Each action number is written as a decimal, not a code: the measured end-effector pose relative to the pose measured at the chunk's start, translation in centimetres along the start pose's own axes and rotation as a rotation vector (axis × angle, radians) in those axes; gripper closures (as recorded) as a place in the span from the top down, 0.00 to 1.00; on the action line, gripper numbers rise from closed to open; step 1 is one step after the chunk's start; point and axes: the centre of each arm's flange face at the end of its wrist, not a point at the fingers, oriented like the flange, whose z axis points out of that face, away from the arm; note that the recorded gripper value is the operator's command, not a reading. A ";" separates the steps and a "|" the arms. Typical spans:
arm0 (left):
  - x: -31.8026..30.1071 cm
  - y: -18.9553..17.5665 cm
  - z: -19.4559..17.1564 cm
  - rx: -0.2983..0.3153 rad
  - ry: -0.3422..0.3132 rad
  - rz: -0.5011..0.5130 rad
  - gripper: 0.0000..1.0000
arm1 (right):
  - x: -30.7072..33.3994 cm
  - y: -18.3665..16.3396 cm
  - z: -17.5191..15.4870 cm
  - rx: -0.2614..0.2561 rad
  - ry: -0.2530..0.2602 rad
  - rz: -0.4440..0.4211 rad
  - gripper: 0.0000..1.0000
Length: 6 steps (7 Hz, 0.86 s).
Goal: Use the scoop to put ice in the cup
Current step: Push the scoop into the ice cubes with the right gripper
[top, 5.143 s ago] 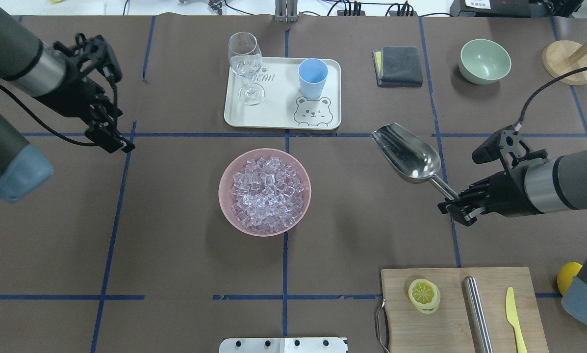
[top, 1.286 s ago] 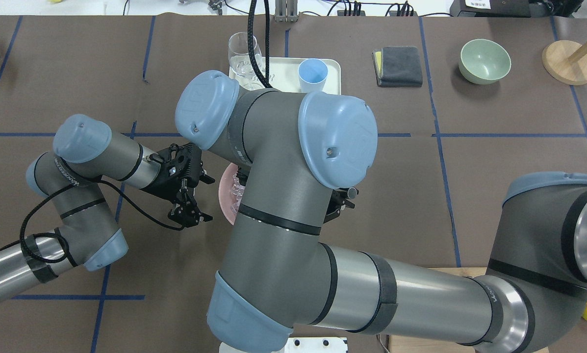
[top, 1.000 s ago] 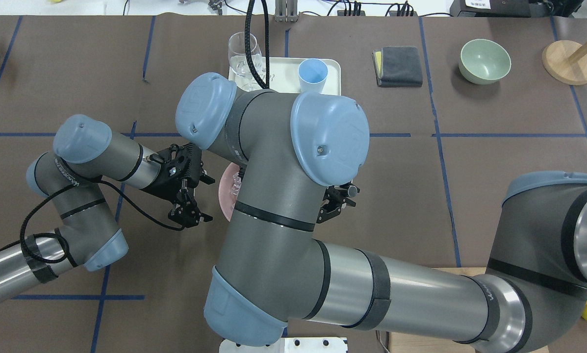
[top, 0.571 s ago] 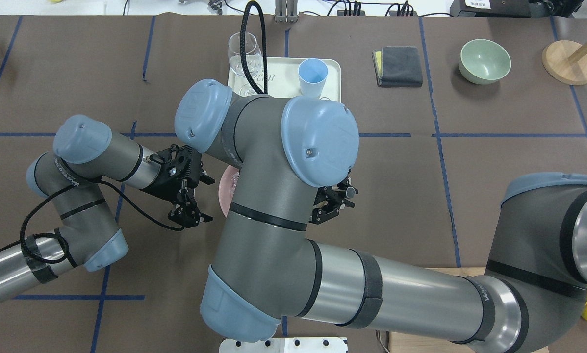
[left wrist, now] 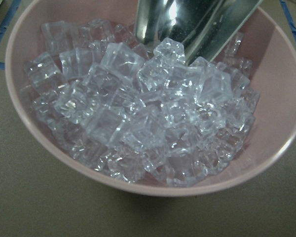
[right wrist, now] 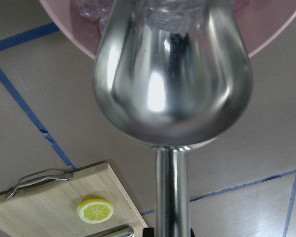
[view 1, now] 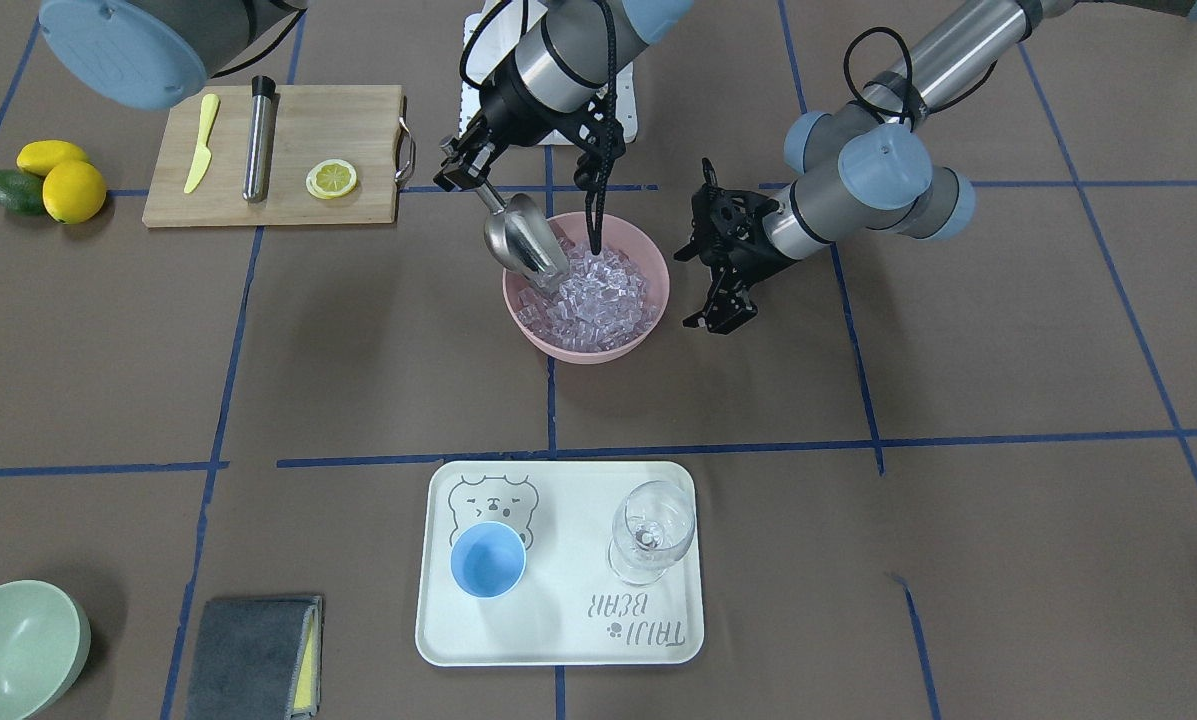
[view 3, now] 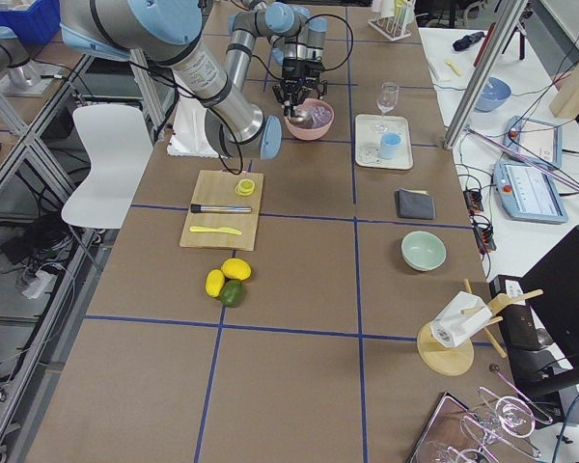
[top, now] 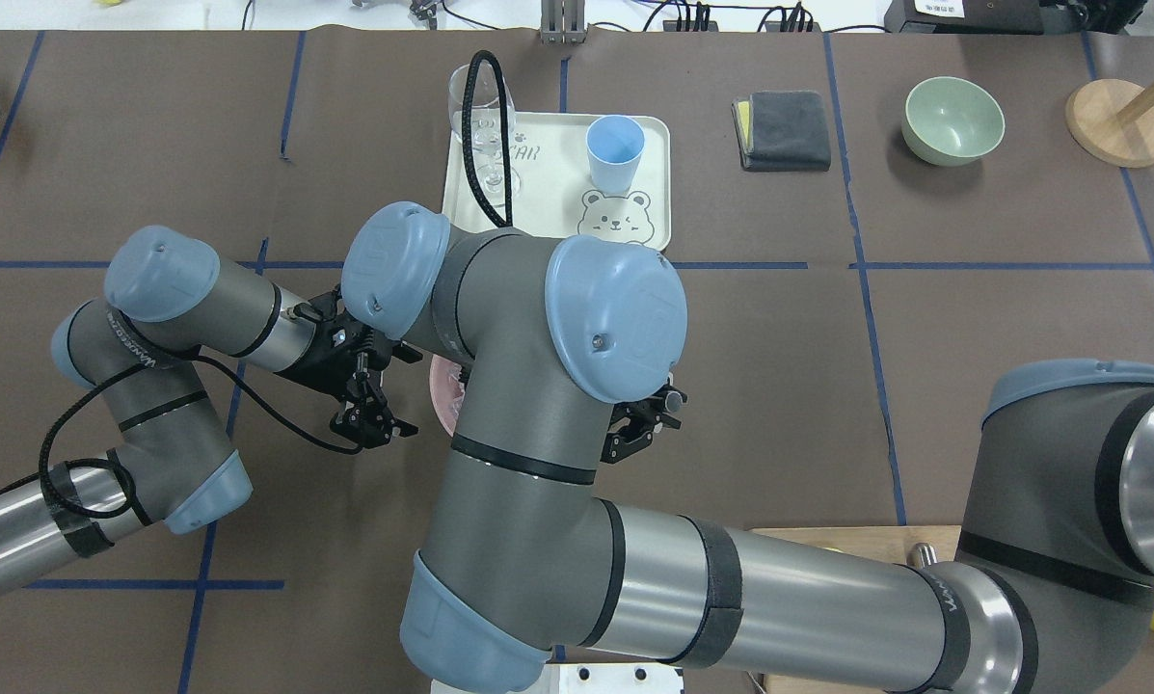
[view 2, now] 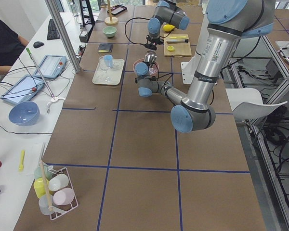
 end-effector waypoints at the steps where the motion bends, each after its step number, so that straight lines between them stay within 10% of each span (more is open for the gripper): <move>1: 0.0 0.0 0.0 0.001 0.000 0.001 1.00 | 0.1 -0.3 0.7 0.014 0.001 -0.003 0.00; 6: 0.2 -0.5 -0.4 0.010 -0.001 0.004 1.00 | 1.4 -0.6 4.4 0.078 -0.016 -0.041 0.00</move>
